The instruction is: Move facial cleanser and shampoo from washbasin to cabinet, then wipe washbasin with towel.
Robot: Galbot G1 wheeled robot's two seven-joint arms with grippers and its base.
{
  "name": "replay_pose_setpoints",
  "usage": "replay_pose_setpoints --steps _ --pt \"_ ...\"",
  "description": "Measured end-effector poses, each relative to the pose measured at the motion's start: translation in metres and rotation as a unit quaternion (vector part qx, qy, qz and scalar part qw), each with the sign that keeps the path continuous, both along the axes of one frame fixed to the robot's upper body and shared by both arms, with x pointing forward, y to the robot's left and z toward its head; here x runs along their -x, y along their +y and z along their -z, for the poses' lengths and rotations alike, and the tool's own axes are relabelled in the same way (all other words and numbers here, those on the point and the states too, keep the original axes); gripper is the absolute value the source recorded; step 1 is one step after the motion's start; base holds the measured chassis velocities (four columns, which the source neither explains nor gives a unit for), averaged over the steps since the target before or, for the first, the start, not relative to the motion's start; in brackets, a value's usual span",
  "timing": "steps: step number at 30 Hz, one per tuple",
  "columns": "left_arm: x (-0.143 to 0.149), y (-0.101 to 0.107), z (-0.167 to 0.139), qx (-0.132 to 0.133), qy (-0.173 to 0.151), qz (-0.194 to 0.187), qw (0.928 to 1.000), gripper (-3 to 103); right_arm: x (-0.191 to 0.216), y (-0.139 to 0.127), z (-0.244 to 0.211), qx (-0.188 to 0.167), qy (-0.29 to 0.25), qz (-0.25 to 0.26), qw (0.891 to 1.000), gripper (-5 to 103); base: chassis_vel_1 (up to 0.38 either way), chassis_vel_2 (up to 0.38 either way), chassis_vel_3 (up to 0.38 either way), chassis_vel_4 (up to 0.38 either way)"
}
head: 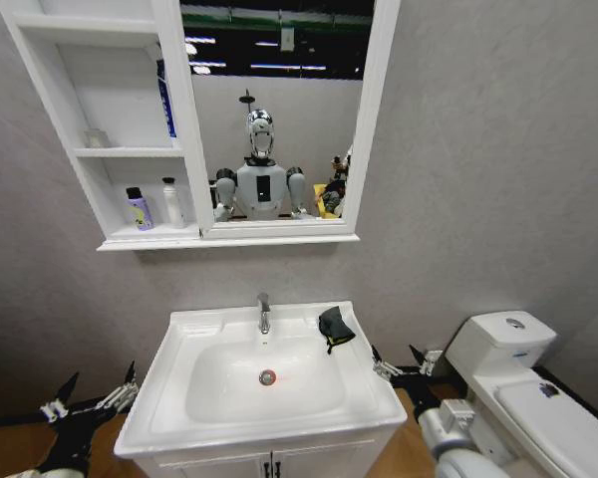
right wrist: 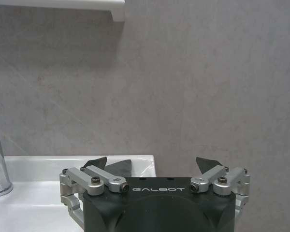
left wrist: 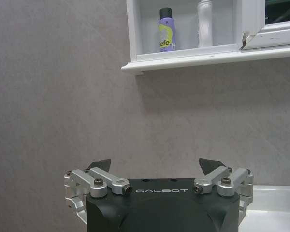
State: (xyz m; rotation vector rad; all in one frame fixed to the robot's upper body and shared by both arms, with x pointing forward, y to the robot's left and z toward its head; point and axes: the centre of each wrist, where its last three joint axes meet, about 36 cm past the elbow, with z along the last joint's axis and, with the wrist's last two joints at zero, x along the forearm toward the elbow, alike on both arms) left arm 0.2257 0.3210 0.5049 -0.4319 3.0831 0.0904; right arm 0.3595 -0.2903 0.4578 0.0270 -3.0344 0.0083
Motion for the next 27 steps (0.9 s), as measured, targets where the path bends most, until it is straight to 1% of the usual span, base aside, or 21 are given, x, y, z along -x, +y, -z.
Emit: replay_pose_setpoints --steps 1,2,4,5,6,8,9,11,12,13,14,16,17,18,20,22,27 --pt "0.0 0.0 0.0 0.0 0.0 0.0 1.0 100 -0.024 -0.006 0.003 -0.016 0.019 -0.02 0.999 100 0.0 0.0 0.0 0.0" --pt "0.0 0.0 0.0 0.0 0.0 0.0 1.0 100 -0.024 -0.006 0.003 -0.016 0.019 -0.02 0.999 100 0.0 0.0 0.0 0.0" --pt "0.0 0.0 0.0 0.0 0.0 0.0 1.0 100 -0.058 -0.018 0.005 -0.023 0.042 -0.051 0.998 100 0.0 0.0 0.0 0.0" --pt "0.0 0.0 0.0 0.0 0.0 0.0 1.0 100 -0.079 -0.027 0.004 -0.014 0.052 -0.067 0.996 100 0.0 0.0 0.0 0.0" --pt "0.0 0.0 0.0 0.0 0.0 0.0 1.0 100 -0.079 -0.027 0.004 -0.014 0.052 -0.067 0.996 100 0.0 0.0 0.0 0.0" --pt "0.0 0.0 0.0 0.0 0.0 0.0 1.0 100 -0.114 -0.041 0.009 0.003 0.072 -0.09 0.993 100 0.0 0.0 0.0 0.0" --pt "0.0 0.0 0.0 0.0 0.0 0.0 1.0 100 -0.114 -0.041 0.009 0.003 0.072 -0.09 0.993 100 0.0 0.0 0.0 0.0" --pt "0.0 0.0 0.0 0.0 0.0 0.0 1.0 100 -0.144 -0.046 0.019 0.013 0.097 -0.105 0.99 100 0.0 0.0 0.0 0.0" --pt "0.0 0.0 0.0 0.0 0.0 0.0 1.0 100 -0.144 -0.046 0.019 0.013 0.097 -0.105 0.99 100 0.0 0.0 0.0 0.0" --pt "0.0 0.0 0.0 0.0 0.0 0.0 1.0 100 -0.157 -0.044 0.024 0.017 0.106 -0.112 0.988 100 0.0 0.0 0.0 0.0" --pt "0.0 0.0 0.0 0.0 0.0 0.0 1.0 100 -0.157 -0.044 0.024 0.017 0.106 -0.112 0.988 100 0.0 0.0 0.0 0.0" --pt "0.0 0.0 0.0 0.0 0.0 0.0 1.0 100 -0.185 -0.035 0.03 0.028 0.12 -0.128 0.984 100 0.0 0.0 0.0 0.0" --pt "0.0 0.0 0.0 0.0 0.0 0.0 1.0 100 -0.185 -0.035 0.03 0.028 0.12 -0.128 0.984 100 0.0 0.0 0.0 0.0" --pt "0.0 0.0 0.0 0.0 0.0 0.0 1.0 100 -0.2 -0.028 0.029 0.043 0.122 -0.139 0.982 100 0.0 0.0 0.0 0.0" --pt "0.0 0.0 0.0 0.0 0.0 0.0 1.0 100 -0.207 -0.024 0.029 0.048 0.122 -0.144 0.981 100 0.0 0.0 0.0 0.0" --pt "0.0 0.0 0.0 0.0 0.0 0.0 1.0 100 -0.23 -0.006 0.031 0.056 0.13 -0.153 0.978 100 0.0 0.0 0.0 0.0" --pt "0.0 0.0 0.0 0.0 0.0 0.0 1.0 100 -0.24 0.006 0.038 0.072 0.148 -0.146 0.976 100 0.0 0.0 0.0 0.0"
